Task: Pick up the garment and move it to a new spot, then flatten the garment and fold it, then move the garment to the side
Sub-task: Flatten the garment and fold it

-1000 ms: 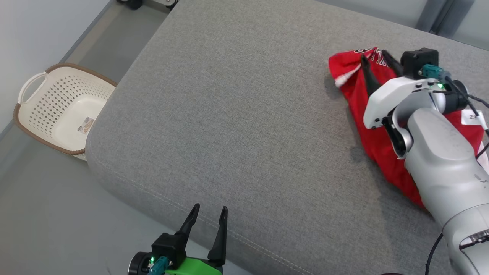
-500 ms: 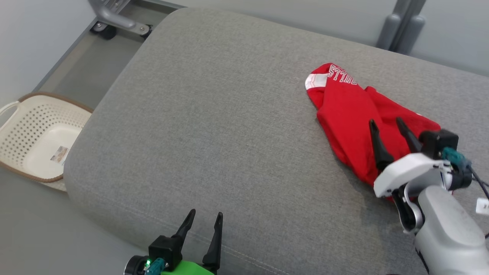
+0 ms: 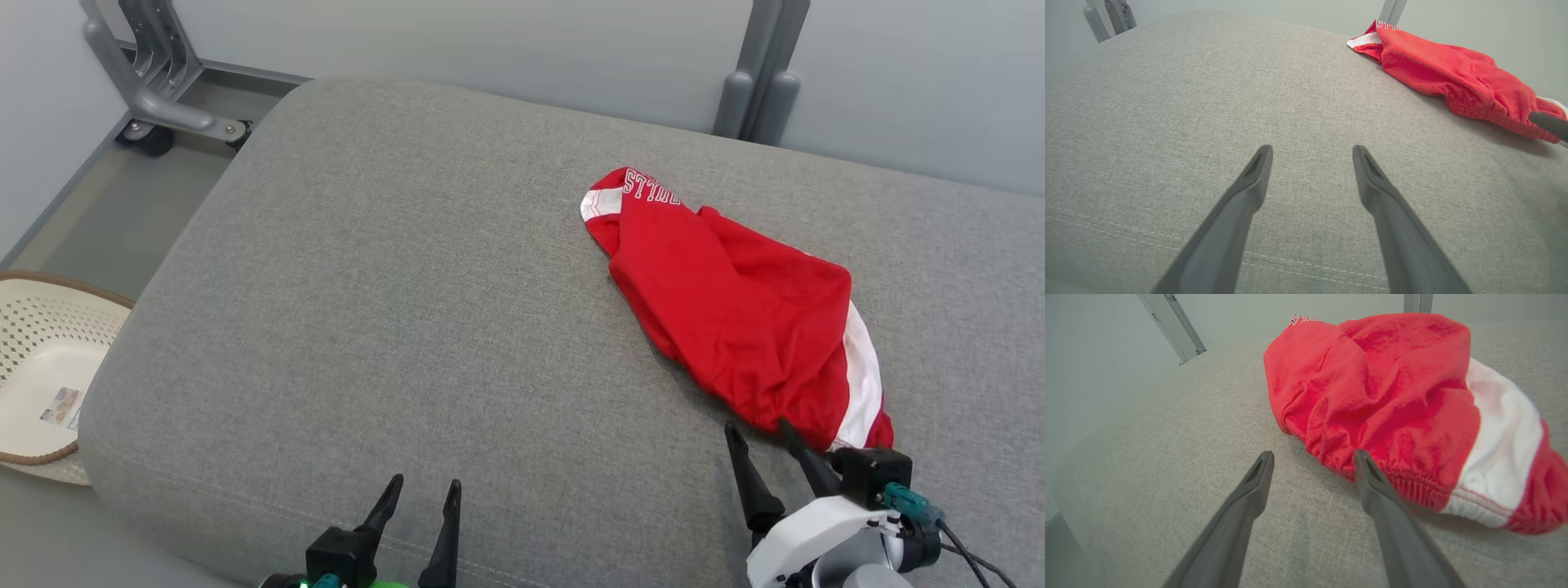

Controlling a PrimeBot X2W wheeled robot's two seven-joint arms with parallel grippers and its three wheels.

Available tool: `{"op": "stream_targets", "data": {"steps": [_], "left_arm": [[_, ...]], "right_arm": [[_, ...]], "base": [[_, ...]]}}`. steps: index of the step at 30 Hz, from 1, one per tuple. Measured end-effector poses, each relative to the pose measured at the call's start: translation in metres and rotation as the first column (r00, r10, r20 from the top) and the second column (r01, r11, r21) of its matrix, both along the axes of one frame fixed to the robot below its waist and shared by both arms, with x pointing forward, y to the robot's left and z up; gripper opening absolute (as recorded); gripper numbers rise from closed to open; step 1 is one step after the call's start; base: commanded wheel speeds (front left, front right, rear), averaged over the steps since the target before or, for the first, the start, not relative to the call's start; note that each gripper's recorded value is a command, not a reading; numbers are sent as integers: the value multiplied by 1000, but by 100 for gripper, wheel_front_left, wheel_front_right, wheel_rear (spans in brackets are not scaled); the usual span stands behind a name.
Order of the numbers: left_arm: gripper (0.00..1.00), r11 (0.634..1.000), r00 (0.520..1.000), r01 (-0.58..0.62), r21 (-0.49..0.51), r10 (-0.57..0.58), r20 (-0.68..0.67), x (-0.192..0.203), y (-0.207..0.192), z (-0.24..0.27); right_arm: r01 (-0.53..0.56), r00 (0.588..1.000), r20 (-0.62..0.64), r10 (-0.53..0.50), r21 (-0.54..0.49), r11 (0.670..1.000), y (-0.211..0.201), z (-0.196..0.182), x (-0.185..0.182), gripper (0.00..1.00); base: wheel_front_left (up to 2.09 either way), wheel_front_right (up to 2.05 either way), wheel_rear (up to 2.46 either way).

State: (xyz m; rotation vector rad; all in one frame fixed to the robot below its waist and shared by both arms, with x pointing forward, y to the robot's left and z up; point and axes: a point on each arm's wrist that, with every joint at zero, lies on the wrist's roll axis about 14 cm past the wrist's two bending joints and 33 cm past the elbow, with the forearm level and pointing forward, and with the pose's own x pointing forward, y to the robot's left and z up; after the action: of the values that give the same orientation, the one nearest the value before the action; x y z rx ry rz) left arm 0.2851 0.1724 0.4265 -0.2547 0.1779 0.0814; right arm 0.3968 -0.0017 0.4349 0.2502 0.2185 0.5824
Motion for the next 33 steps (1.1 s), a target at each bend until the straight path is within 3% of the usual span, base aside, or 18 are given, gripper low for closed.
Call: {"op": "stream_targets", "data": {"steps": [10, 23, 24, 25, 27, 33], "left_arm": [[100, 1000, 1000, 3, 2, -3, -7, -3, 0, -2], [100, 999, 998, -34, 11, 34, -49, -6, 9, -11], [100, 999, 998, -35, 12, 36, -52, -5, 10, -12], [100, 999, 998, -37, 13, 38, -54, -5, 10, -12], [100, 999, 998, -31, 12, 32, -56, -4, 9, -13], [100, 1000, 999, -2, 5, 2, -54, 0, 0, -13]], "right_arm": [[-3, 996, -88, 5, 18, 1000, 12, -20, -13, 100], [34, 998, -48, -31, 66, 997, 23, -5, 33, 100], [35, 999, -39, -33, 76, 997, 24, -1, 35, 86], [40, 999, -29, -37, 87, 995, 24, 3, 38, 41], [47, 999, -7, -46, 104, 993, 23, 11, 41, 0], [116, 992, 36, -122, 141, 983, 0, 29, 54, 0]], "base": [[0, 0, 0], [0, 0, 0], [0, 0, 0], [0, 0, 0], [0, 0, 0], [0, 0, 0]]}}
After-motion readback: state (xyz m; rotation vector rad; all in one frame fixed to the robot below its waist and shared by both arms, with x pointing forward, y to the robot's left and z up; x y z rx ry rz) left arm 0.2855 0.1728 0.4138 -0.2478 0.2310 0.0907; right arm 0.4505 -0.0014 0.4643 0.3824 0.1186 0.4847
